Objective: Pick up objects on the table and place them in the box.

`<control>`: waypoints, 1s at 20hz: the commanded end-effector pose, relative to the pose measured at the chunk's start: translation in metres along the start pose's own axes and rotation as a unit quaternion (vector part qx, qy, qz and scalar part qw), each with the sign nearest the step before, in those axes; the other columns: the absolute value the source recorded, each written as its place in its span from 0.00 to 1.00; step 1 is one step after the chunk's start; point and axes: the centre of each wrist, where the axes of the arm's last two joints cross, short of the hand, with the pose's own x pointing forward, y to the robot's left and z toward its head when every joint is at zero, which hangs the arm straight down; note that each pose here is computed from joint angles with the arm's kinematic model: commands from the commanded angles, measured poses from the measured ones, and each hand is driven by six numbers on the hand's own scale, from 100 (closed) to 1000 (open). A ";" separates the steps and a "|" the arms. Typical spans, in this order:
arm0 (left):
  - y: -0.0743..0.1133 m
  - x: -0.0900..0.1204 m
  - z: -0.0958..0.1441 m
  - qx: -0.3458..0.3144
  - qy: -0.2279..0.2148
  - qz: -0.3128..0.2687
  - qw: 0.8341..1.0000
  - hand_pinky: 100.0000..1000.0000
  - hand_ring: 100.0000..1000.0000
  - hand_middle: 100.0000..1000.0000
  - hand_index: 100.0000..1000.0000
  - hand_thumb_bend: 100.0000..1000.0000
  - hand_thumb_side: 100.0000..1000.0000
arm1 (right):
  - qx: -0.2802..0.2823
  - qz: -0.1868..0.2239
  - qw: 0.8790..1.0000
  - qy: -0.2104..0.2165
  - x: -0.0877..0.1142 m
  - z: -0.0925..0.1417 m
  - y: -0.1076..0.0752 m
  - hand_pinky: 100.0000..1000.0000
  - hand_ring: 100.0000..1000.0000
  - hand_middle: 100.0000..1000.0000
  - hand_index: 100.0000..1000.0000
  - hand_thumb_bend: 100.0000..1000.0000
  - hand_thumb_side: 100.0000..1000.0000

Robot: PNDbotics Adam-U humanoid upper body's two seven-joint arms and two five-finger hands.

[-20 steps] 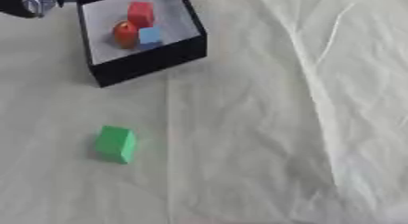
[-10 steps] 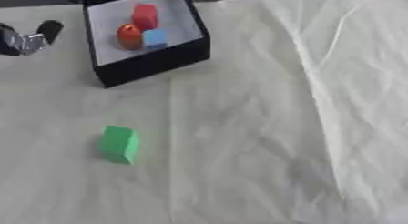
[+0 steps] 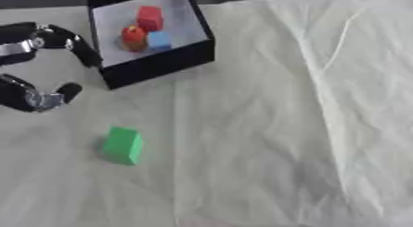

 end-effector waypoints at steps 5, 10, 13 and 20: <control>-0.017 -0.005 -0.014 -0.042 0.015 0.011 0.999 0.91 0.73 0.67 0.83 0.26 0.01 | 0.013 0.018 1.000 -0.005 0.009 -0.004 -0.001 1.00 0.75 0.63 0.77 0.00 0.47; -0.026 -0.004 -0.022 -0.052 0.005 0.033 0.998 0.95 0.77 0.70 0.85 0.31 0.01 | 0.012 0.018 1.000 -0.001 0.009 -0.003 -0.001 1.00 0.75 0.63 0.77 0.00 0.47; -0.032 -0.003 -0.027 -0.065 0.001 0.037 0.997 0.96 0.79 0.70 0.86 0.31 0.00 | 0.013 0.017 1.000 0.002 0.009 -0.003 -0.001 1.00 0.75 0.63 0.77 0.00 0.47; -0.041 -0.006 -0.035 -0.080 -0.002 0.044 0.996 0.99 0.82 0.72 0.88 0.36 0.00 | 0.014 0.017 1.000 0.008 0.009 -0.003 -0.001 1.00 0.74 0.62 0.76 0.00 0.47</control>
